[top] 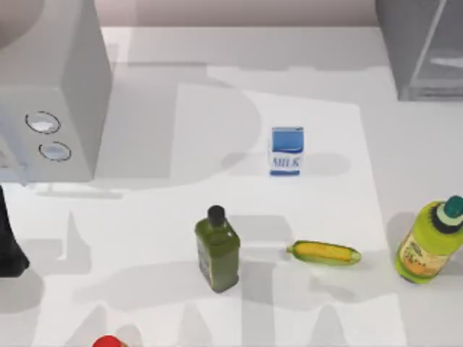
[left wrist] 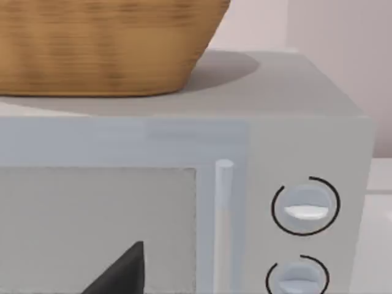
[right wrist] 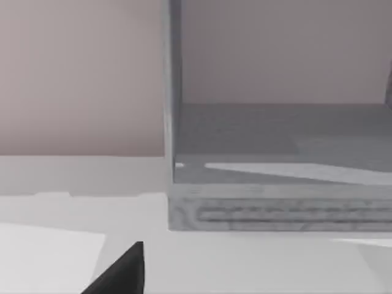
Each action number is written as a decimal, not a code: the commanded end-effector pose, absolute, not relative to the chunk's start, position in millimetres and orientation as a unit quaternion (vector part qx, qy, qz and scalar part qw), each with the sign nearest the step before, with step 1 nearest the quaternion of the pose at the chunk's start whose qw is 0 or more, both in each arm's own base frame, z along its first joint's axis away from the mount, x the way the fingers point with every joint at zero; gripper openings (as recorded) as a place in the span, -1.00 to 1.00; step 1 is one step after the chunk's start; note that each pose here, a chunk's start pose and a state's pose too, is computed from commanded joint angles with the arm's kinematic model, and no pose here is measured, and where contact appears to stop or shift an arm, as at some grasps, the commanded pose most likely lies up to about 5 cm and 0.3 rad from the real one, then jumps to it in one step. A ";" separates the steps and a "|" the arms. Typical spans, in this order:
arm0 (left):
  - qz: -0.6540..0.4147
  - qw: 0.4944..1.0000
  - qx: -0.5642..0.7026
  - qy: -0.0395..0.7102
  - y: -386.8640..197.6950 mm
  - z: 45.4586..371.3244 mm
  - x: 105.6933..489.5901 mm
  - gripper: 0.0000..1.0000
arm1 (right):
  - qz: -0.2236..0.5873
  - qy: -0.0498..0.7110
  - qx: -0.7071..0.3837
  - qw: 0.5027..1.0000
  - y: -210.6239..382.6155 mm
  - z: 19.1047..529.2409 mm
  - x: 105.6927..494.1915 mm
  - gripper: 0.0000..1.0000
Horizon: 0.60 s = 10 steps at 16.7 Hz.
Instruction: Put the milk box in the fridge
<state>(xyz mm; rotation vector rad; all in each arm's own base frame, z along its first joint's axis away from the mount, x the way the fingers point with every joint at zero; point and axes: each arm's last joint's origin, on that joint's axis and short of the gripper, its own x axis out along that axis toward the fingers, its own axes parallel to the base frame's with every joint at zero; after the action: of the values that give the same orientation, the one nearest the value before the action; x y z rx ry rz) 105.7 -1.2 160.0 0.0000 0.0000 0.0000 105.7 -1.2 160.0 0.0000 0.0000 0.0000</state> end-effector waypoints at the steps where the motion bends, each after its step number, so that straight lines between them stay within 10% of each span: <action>1: 0.000 1.000 0.000 0.000 -1.2 160.0 105.7 1.00 | 0.000 0.000 0.000 1.000 -1.2 160.0 105.7 1.00; 10: 0.000 1.000 0.000 0.000 -1.2 160.0 105.7 1.00 | -0.045 -0.009 0.047 0.998 1.7 205.9 119.3 1.00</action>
<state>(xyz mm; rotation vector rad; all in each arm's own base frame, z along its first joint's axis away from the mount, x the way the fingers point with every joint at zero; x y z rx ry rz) 105.7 -1.2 160.0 0.0000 0.0000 0.0000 119.3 1.7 205.9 0.0940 -0.0180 -0.0896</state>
